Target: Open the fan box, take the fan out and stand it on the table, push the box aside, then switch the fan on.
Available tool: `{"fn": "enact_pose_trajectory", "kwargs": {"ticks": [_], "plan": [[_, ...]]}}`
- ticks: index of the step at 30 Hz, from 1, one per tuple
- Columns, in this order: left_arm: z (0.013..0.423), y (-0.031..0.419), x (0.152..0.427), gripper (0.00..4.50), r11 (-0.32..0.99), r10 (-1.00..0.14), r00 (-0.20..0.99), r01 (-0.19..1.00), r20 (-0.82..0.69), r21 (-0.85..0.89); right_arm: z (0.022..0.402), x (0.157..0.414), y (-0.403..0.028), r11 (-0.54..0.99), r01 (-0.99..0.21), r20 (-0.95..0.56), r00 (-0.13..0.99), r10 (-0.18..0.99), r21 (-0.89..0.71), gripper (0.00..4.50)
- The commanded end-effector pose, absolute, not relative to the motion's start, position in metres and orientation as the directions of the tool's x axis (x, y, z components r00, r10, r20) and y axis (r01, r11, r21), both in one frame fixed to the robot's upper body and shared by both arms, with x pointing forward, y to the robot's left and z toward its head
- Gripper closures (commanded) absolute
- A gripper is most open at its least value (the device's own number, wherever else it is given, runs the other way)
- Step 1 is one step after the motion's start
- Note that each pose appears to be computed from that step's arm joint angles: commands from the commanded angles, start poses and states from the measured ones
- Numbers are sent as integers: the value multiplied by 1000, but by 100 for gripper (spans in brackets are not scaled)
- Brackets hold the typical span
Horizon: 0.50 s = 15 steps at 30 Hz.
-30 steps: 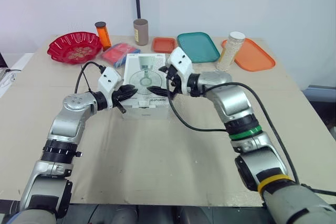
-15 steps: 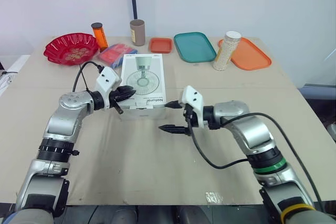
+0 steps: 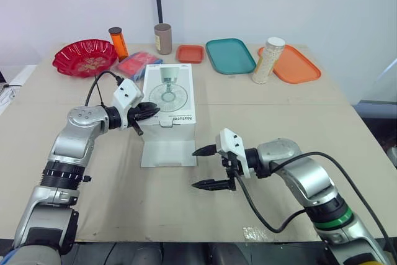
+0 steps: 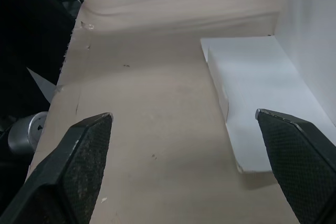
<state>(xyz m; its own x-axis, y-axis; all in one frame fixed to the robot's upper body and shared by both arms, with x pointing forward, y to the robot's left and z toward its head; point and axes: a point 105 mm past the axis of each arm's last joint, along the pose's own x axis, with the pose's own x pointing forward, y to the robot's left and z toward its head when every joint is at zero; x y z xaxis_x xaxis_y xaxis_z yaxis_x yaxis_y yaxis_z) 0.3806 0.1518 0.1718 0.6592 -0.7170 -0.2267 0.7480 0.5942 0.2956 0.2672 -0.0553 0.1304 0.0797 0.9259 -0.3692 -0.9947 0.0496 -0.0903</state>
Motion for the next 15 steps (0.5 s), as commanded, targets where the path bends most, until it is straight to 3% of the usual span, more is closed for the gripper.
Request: {"fn": "enact_pose_trajectory", "kwargs": {"ticks": [1, 3, 5, 15], "plan": [[160, 160, 379, 370, 582, -700, 652, 758, -292, 296, 125, 298, -65, 194, -970, -398, 238, 886, -148, 0], [163, 158, 374, 370, 563, -719, 633, 773, -288, 293, 115, 322, -73, 325, -934, -425, 356, 832, -146, 0], [165, 157, 371, 370, 548, -732, 617, 785, -287, 290, 113, 332, -75, 380, -914, -427, 403, 810, -142, 0], [194, 172, 370, 370, 552, -717, 646, 755, -263, 353, 121, 324, -60, 323, -937, -386, 350, 853, -136, 0]]}}
